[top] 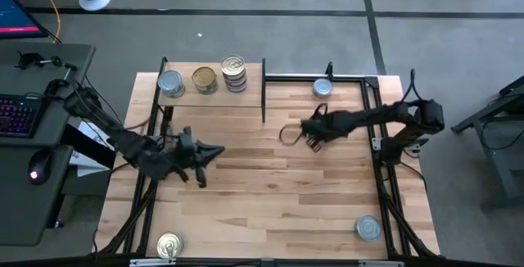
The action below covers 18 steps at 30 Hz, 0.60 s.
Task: Stack canned seafood by type on shelf
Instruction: Stack the green-white tuna can on top of the green-white tuna cans on the shelf
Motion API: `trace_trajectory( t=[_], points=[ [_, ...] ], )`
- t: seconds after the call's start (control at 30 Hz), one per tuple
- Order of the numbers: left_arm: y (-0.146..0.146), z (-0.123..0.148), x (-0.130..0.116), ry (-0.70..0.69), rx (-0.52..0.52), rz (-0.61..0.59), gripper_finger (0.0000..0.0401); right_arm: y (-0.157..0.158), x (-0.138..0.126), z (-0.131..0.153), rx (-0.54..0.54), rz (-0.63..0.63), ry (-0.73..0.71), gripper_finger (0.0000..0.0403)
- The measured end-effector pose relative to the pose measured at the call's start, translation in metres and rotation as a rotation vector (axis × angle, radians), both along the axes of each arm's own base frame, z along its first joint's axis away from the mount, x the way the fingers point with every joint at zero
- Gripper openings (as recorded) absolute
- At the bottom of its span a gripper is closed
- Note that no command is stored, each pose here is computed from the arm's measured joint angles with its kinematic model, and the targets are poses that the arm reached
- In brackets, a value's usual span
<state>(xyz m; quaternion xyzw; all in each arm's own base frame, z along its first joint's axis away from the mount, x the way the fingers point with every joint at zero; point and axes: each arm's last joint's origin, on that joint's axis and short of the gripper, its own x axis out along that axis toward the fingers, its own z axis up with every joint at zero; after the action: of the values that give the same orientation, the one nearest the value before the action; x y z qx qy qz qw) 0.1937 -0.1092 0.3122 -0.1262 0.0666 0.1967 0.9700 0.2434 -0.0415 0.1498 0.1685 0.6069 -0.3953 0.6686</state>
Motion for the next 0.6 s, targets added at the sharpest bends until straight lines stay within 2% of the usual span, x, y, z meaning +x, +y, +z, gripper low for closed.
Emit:
trace_trajectory(
  t=[0.13,0.33,0.47,0.53,0.6],
  points=[
    [-0.005,-0.025,0.024,0.101,0.03,-0.012,0.0,0.042,0.021,0.006,0.055,0.014,-0.198,0.0],
    [-0.005,-0.07,0.06,0.289,-0.013,-0.091,0.0,0.095,0.055,0.019,0.18,0.093,-0.564,0.0],
    [-0.001,-0.099,0.077,0.416,0.016,-0.125,0.0,0.119,0.077,0.037,0.264,0.249,-0.831,0.0],
    [0.001,-0.11,0.083,0.479,0.047,-0.169,0.0,0.126,0.081,0.053,0.263,0.358,-0.896,0.0],
    [0.003,-0.117,0.089,0.504,0.065,-0.22,0.0,0.129,0.082,0.071,0.248,0.415,-0.922,0.0]
  ],
)
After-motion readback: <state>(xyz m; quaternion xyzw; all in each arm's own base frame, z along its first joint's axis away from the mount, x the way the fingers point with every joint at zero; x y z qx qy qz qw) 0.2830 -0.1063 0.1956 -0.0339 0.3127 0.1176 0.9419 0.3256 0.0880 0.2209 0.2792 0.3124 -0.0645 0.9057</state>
